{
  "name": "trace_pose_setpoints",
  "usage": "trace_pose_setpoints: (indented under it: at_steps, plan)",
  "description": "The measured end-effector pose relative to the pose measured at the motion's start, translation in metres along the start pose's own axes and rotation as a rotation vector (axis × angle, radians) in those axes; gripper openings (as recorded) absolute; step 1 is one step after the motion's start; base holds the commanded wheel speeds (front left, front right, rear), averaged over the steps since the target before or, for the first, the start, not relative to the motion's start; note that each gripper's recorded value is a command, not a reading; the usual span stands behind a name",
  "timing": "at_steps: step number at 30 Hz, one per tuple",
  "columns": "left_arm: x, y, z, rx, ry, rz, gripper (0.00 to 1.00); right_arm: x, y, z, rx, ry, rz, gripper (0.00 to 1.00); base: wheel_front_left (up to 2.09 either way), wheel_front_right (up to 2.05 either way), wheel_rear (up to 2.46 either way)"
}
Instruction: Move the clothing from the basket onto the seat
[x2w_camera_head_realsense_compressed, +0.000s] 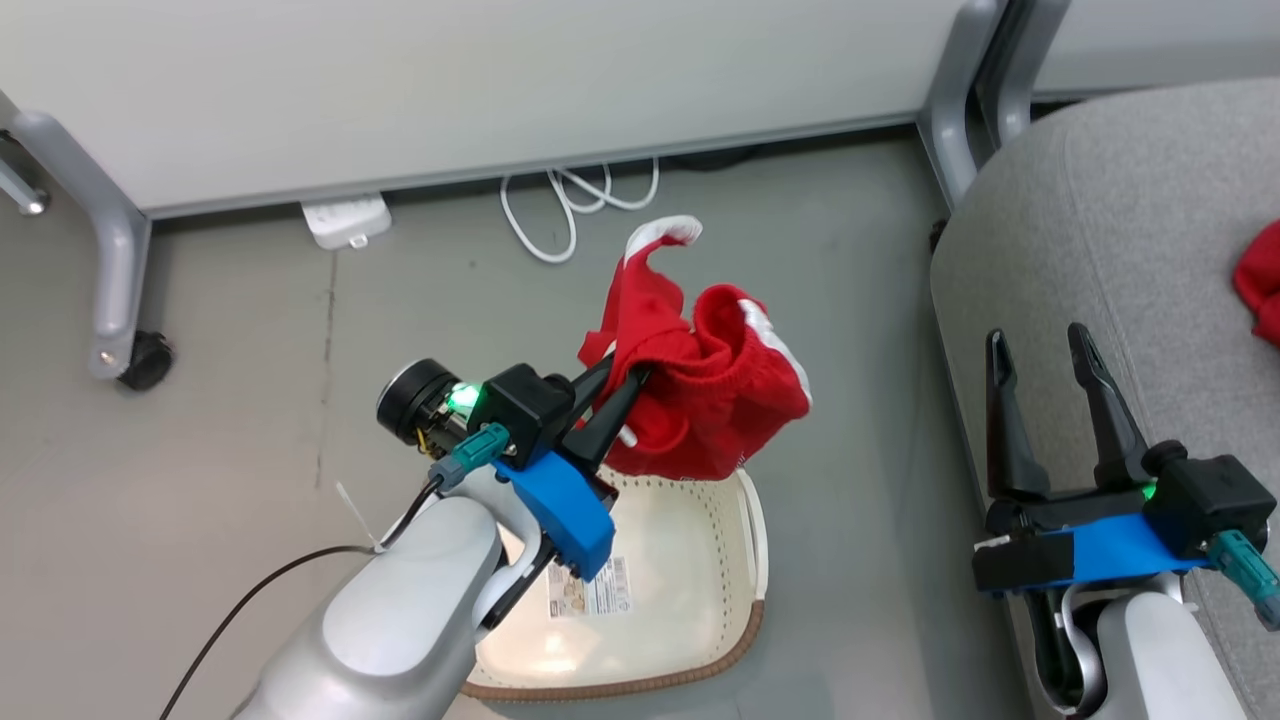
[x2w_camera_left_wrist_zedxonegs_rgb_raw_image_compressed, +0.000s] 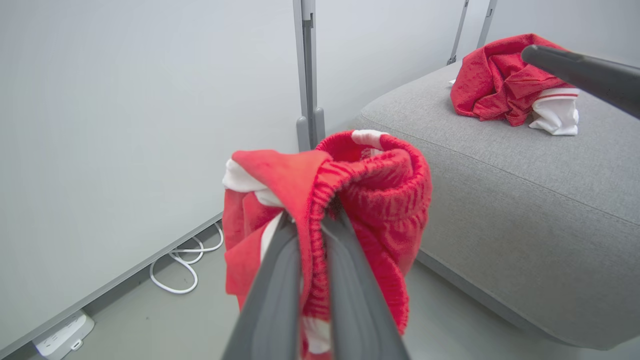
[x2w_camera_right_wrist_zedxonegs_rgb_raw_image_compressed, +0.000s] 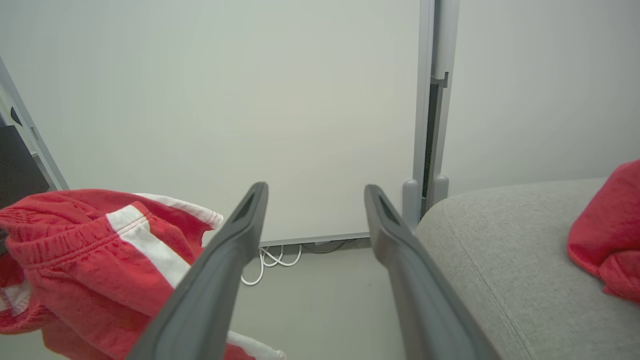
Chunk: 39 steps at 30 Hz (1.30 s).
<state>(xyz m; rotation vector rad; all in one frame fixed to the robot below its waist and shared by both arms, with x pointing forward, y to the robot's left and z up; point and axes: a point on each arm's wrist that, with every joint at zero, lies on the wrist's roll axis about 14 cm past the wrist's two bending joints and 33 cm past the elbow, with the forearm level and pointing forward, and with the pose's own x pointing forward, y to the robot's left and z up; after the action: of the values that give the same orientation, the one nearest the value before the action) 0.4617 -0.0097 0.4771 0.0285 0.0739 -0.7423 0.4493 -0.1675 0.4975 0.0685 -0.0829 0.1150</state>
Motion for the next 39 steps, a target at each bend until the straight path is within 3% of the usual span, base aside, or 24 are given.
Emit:
trace_pose_setpoints:
  at_steps: [9, 19, 30, 39]
  plan:
    - [-0.008, -0.006, 0.078, 0.093, -0.18, 0.013, 0.0, -0.014, 0.012, 0.021, 0.009, -0.041, 0.021, 1.0, 0.0, 0.0, 0.0]
    - [-0.015, -0.023, 0.134, 0.152, -0.301, -0.006, 0.0, -0.033, 0.016, 0.029, 0.022, -0.054, 0.021, 1.0, 0.0, 0.0, 0.0]
    - [-0.017, -0.026, 0.139, 0.151, -0.308, -0.004, 0.0, -0.038, 0.023, 0.031, 0.034, -0.057, 0.036, 1.0, 0.0, 0.0, 0.0]
    - [-0.017, -0.021, 0.13, 0.136, -0.288, 0.008, 0.0, -0.042, 0.044, 0.016, 0.028, -0.01, 0.116, 1.0, 0.0, 0.0, 0.0]
